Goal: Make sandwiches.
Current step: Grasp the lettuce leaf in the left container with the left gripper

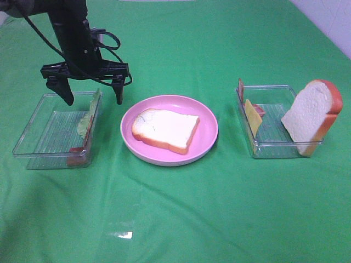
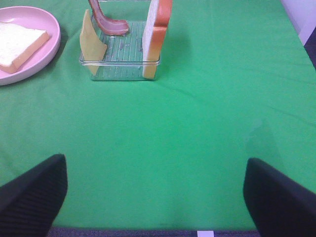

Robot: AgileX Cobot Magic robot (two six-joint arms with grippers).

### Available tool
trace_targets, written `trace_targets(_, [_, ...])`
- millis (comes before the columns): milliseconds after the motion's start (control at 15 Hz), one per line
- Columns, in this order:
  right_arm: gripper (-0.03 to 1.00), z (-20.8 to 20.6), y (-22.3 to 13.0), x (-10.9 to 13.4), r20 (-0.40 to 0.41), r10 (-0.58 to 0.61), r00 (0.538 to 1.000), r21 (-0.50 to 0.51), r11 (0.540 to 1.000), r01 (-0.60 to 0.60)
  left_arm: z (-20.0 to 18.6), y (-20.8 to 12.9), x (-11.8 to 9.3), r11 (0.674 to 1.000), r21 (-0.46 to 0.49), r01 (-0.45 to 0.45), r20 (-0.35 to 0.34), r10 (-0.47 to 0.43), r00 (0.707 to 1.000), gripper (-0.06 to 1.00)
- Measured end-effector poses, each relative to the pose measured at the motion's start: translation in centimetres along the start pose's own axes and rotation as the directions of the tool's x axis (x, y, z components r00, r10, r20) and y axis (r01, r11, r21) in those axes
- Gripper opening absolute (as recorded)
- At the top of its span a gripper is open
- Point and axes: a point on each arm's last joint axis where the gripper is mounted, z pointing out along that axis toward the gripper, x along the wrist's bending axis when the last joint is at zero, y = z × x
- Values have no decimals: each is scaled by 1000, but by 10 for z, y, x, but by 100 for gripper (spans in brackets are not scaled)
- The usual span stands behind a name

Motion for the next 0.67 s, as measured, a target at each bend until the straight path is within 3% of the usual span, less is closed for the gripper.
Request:
trace_targets(133, [94, 0, 0, 0, 0, 0, 1000, 0, 1000, 0, 0, 0, -1, 1000, 4, 21, 12, -21, 1000, 92])
trace_targets(667, [94, 0, 0, 0, 0, 0, 1000, 0, 1000, 0, 0, 0, -1, 998, 3, 57, 8, -57, 998, 27])
